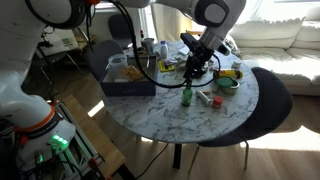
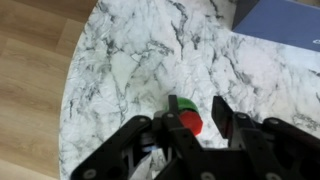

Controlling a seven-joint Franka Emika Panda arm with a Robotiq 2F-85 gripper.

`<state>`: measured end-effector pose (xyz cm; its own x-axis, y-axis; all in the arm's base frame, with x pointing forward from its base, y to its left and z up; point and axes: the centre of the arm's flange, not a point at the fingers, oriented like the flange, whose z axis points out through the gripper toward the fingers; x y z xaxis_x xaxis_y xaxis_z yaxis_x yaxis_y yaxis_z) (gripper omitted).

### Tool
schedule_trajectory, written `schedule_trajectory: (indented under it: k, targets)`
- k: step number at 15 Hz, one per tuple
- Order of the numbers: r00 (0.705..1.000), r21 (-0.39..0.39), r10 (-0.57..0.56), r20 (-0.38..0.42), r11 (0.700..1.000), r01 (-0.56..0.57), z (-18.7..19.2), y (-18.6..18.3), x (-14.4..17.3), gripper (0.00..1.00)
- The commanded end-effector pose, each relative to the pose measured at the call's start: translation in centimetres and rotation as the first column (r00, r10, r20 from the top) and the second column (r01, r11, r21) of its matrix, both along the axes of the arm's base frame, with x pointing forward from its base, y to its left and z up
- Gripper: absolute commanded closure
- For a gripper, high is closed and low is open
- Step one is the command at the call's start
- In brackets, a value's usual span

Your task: Move the green sauce bottle backwards

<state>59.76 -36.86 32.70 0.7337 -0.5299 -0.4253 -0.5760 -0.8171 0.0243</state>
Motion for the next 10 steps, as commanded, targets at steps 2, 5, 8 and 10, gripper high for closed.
schedule_trajectory:
  k: [2,5,8,10]
  targets:
    - [0.995,0.031,0.094,0.038,0.995,-0.095,2.7,0.7,-0.8,0.19]
    - [0.958,0.015,0.279,0.064,0.96,-0.28,5.3,2.7,-3.7,0.01]
    - [0.9,-0.009,0.43,0.064,0.902,-0.431,7.4,5.2,-7.6,0.0]
    - [0.85,-0.033,0.523,0.064,0.852,-0.522,8.8,6.1,-9.0,0.0]
